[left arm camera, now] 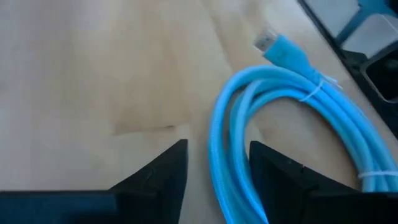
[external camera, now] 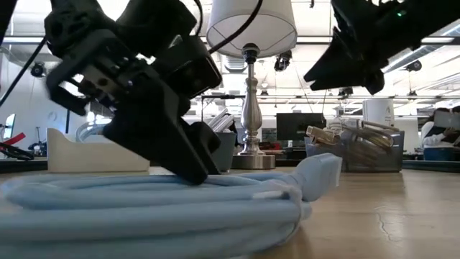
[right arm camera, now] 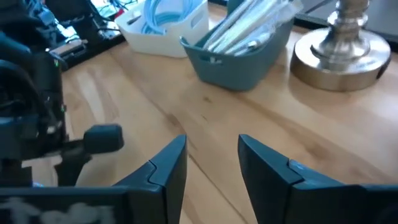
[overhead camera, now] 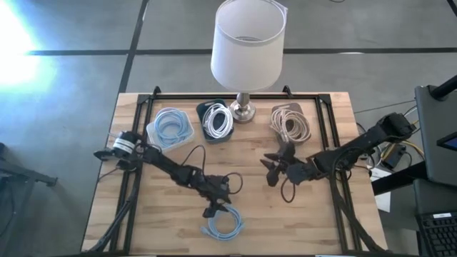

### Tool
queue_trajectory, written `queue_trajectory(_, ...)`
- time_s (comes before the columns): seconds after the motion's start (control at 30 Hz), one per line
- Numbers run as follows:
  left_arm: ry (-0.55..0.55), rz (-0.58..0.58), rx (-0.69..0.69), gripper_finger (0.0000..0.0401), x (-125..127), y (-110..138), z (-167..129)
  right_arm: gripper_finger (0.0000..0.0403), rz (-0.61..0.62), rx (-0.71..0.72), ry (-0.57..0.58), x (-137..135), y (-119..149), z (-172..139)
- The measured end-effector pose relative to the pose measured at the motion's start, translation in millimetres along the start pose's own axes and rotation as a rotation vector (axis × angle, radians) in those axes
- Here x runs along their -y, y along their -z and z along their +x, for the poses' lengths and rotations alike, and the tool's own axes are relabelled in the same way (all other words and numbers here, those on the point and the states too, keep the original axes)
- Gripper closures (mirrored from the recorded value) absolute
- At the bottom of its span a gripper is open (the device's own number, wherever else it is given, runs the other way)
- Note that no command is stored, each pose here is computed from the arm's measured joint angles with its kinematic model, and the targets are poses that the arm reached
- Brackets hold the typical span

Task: Pick & Place USB Port
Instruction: Put the blue charger cable into the white bin

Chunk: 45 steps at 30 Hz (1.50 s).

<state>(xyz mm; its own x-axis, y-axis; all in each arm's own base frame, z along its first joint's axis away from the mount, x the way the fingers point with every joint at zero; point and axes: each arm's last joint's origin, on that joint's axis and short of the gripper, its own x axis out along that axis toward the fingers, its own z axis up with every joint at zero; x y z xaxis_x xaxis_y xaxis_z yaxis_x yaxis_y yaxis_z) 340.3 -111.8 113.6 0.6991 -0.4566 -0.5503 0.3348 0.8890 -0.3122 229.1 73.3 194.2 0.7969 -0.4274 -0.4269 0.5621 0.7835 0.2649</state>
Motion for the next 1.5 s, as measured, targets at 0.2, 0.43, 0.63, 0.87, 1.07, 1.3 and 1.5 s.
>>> queue_trajectory(0.2,-0.006,-0.030,0.020,0.0199,5,-4,0,0.0277,0.056,-0.012,0.022,8,10,1)
queue_trajectory(0.43,-0.022,-0.053,-0.001,0.0200,3,5,9,0.0287,0.056,-0.014,0.025,9,12,1)
queue_trajectory(0.63,-0.112,0.014,0.003,0.0253,-1,8,12,0.0292,0.034,0.046,-0.034,1,3,1)
queue_trajectory(0.87,-0.237,0.053,0.030,0.0363,-4,2,5,0.0286,-0.035,0.116,-0.087,-6,-6,0)
queue_trajectory(1.07,-0.443,0.066,-0.003,0.0361,4,-10,-23,0.0287,-0.055,0.119,-0.085,-6,-6,0)
queue_trajectory(1.3,-0.901,0.079,0.033,0.0356,34,-36,-98,0.0297,-0.022,0.116,-0.088,-5,-5,0)
queue_trajectory(1.5,-1.284,0.140,0.113,0.0354,45,-41,-171,0.0307,0.052,0.104,-0.093,-4,-3,0)
